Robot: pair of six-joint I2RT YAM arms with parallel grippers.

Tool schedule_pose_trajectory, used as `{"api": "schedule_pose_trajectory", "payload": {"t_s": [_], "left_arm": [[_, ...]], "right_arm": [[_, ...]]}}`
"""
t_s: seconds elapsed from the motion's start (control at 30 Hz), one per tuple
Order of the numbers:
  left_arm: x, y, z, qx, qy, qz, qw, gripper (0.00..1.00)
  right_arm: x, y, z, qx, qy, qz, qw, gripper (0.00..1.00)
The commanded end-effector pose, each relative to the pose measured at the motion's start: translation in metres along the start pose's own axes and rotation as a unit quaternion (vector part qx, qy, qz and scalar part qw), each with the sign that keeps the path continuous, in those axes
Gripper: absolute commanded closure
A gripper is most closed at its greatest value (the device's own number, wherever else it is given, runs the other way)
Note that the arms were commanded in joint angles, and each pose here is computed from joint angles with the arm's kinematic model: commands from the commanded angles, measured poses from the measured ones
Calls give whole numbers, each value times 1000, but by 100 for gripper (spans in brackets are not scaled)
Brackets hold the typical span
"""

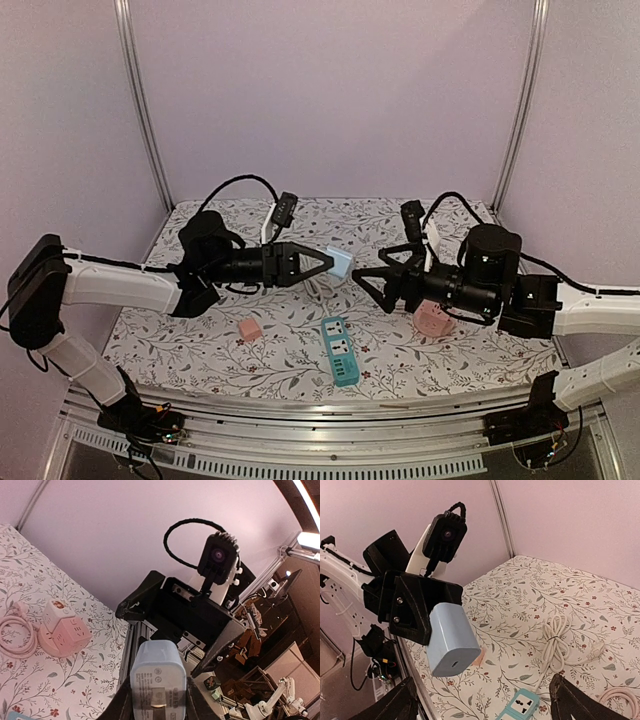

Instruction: Insert the plug

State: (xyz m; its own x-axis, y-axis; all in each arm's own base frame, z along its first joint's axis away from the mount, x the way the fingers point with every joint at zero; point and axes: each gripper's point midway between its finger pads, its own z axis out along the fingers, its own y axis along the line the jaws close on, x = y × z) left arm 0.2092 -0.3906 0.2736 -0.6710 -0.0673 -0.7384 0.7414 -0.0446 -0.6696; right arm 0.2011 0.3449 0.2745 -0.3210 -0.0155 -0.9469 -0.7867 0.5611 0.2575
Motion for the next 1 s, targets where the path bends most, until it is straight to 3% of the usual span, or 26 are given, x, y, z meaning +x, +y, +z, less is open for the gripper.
{"api": "schedule_pose_trajectory", "payload": {"t_s": [0.0, 0.27, 0.6, 0.97], "left_arm": [[-30, -39, -7, 68, -45, 38, 996, 100], [-40, -49, -7, 94, -66, 28, 993, 100], [-42, -52, 1, 111, -64, 24, 992, 100], [-37, -41, 5, 92, -55, 23, 994, 100]], "right_arm": [[-35, 28, -13, -110, -69, 117, 985, 11], [-58, 44, -12, -160, -98, 156, 970, 22], [-65, 56, 4, -190, -79, 177, 962, 28], [-64, 66, 14, -213, -59, 186, 957, 43]]}}
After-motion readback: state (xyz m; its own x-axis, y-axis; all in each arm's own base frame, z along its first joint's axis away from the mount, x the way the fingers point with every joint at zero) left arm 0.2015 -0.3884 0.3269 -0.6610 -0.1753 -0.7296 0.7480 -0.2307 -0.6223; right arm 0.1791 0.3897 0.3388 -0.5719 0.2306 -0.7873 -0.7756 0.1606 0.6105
